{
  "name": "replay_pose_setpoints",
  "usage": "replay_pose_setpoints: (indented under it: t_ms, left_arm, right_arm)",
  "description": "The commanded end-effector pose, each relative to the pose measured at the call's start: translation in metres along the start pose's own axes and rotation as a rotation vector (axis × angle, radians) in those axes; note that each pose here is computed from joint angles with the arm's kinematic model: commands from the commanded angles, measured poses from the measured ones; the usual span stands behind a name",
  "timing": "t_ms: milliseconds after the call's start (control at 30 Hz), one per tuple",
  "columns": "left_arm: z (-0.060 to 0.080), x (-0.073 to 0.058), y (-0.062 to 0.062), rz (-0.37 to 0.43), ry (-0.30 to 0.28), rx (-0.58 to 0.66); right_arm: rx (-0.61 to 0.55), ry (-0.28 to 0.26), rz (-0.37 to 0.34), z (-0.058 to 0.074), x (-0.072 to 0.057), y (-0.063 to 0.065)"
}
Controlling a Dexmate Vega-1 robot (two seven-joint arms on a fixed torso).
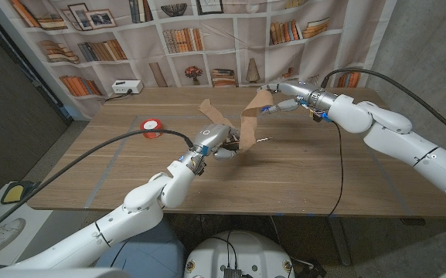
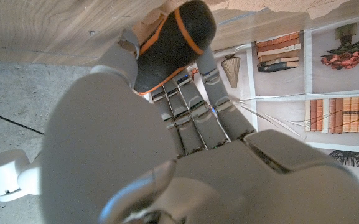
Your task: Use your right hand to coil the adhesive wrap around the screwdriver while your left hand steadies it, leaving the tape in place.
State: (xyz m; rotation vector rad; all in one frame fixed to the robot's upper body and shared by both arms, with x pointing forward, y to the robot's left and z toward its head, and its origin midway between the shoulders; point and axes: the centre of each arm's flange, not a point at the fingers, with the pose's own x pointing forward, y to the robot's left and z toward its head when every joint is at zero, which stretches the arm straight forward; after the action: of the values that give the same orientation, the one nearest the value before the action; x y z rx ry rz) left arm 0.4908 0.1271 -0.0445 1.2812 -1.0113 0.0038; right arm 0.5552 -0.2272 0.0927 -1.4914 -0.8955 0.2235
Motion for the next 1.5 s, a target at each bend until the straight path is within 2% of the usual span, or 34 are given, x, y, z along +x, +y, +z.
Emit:
replay_pose_setpoints:
  t_ms: [33, 767, 967, 1367, 1500]
  left_arm:
    - [0.014, -0.004, 0.015, 0.055, -0.044, -0.032]
    - [0.020, -0.008, 0.028, 0.098, -0.070, -0.025]
    - [0.018, -0.007, 0.030, 0.112, -0.071, -0.029]
    - [0.018, -0.005, 0.036, 0.157, -0.068, -0.058]
    - [0.019, -0.006, 0.040, 0.169, -0.070, -0.080]
  right_arm:
    - [0.029, 0.038, 0.053, -0.012, -0.003, 0.022]
    - [0.061, 0.080, 0.134, -0.021, -0.025, 0.057]
    - [0.088, 0.095, 0.130, -0.024, -0.037, 0.064]
    - [0.106, 0.096, 0.117, -0.020, -0.054, 0.070]
    - [0.126, 0.097, 0.118, -0.018, -0.059, 0.076]
